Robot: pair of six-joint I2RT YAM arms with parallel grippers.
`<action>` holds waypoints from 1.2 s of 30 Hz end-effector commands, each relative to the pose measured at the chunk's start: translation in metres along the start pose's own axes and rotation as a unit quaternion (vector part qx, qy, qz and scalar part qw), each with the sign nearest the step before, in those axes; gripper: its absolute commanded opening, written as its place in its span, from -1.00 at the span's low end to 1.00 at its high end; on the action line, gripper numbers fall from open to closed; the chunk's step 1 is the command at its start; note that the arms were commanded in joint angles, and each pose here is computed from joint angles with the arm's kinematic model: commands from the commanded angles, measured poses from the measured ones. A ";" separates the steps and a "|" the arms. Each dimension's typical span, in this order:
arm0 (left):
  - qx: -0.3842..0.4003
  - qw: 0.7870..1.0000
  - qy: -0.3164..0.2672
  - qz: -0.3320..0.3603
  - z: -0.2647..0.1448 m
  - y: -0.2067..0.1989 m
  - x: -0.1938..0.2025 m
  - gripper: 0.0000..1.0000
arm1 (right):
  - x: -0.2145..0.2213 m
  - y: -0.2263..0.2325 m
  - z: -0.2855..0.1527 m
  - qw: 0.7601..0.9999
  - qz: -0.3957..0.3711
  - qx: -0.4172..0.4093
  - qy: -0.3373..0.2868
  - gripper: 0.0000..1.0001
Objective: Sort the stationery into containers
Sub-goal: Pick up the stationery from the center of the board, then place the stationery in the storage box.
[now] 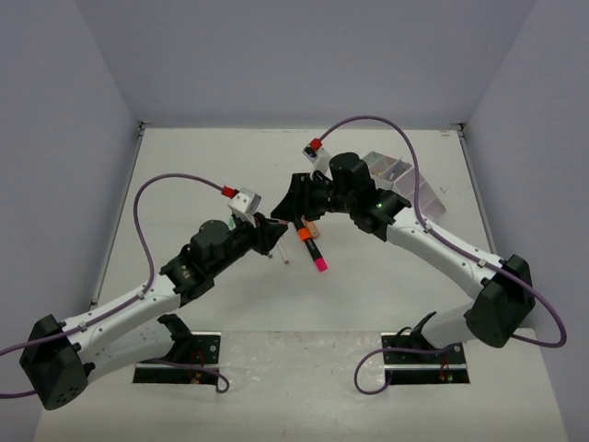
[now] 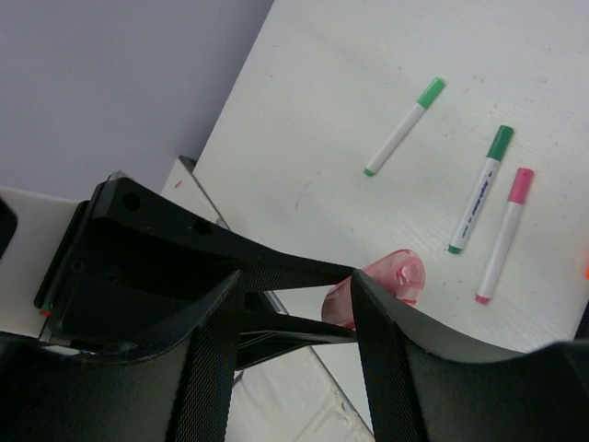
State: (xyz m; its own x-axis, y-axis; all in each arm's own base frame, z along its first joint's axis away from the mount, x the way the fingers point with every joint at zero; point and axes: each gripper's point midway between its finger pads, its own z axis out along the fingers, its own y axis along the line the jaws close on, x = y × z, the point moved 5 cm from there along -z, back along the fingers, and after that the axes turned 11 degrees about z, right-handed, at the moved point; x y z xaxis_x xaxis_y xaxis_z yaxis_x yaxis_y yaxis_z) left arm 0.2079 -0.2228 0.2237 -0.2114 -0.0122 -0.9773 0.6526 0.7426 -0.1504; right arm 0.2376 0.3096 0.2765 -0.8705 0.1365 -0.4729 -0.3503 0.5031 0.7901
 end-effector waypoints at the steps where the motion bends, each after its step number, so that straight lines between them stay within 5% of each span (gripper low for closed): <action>1: 0.013 0.999 -0.049 0.017 -0.004 -0.004 -0.023 -1.00 | -0.025 -0.001 -0.015 0.994 -0.017 0.066 -0.085 0.04; 11: 0.004 0.999 -0.043 0.015 -0.004 -0.001 -0.022 -1.00 | -0.034 -0.005 -0.032 0.985 -0.026 0.109 -0.127 0.04; 21: 0.015 0.997 -0.074 0.012 -0.012 -0.005 -0.031 -1.00 | -0.014 0.003 -0.011 0.998 -0.008 0.043 -0.040 -0.04; 29: 0.015 0.997 -0.077 0.006 -0.011 -0.005 -0.031 -1.00 | -0.002 0.023 -0.001 0.998 0.005 -0.051 0.021 -1.00; 30: 0.010 0.997 -0.076 0.005 -0.011 -0.004 -0.032 -1.00 | -0.003 0.023 -0.002 0.999 0.003 -0.051 0.017 -1.00; 33: -0.032 0.998 -0.059 -0.003 -0.010 0.006 -0.032 0.15 | -0.016 0.013 -0.007 0.999 0.005 -0.033 -0.010 -1.00; 34: -0.043 0.998 -0.045 -0.006 -0.011 0.008 -0.029 0.77 | -0.022 0.008 -0.009 0.999 0.007 -0.025 -0.020 -1.00; 35: -0.062 0.997 -0.037 -0.009 -0.011 0.013 -0.028 0.99 | -0.035 -0.007 -0.014 0.999 0.012 0.007 -0.045 -1.00; 36: -0.082 0.996 -0.028 -0.014 -0.012 0.017 -0.028 1.00 | -0.052 -0.020 -0.022 0.996 0.015 0.043 -0.077 -1.00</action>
State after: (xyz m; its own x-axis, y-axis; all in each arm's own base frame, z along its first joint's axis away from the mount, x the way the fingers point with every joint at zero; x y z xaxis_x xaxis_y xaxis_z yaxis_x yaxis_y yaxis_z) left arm 0.2047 -0.2121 0.2346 -0.1740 -0.0482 -0.9836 0.6261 0.7655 -0.1483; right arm 0.2481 0.3021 0.2762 -0.8796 0.1626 -0.4471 -0.3084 0.5208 0.7960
